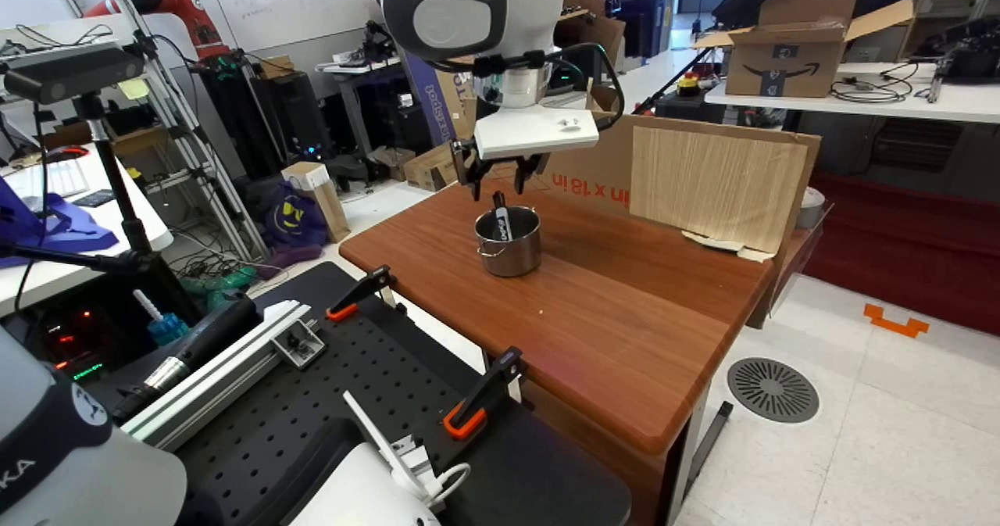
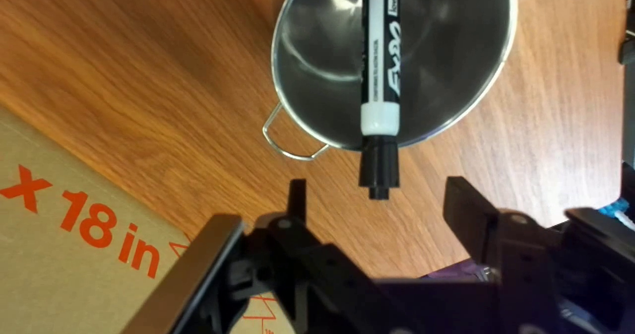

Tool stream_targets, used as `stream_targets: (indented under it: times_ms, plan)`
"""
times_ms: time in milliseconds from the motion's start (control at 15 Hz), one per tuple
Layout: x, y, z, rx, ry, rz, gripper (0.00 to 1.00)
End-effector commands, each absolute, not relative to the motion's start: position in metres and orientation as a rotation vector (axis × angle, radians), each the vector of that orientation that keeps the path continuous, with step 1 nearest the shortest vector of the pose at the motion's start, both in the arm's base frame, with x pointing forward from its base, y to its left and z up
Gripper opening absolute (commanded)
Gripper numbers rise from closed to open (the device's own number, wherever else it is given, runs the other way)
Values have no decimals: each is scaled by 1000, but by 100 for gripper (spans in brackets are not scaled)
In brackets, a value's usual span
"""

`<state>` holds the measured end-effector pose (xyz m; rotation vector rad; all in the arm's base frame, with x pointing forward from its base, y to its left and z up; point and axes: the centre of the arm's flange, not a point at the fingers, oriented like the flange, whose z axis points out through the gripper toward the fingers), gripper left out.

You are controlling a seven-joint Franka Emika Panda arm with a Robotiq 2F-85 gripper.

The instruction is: Put the black marker in the pot

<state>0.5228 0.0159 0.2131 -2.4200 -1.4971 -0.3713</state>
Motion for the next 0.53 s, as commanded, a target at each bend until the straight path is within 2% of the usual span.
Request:
stream_targets:
  times_ms: [0,467]
  plan:
    - [529,18,214,-2419,-1495,-337,99]
    - [528,26,224,-2434,-1508,-328,100]
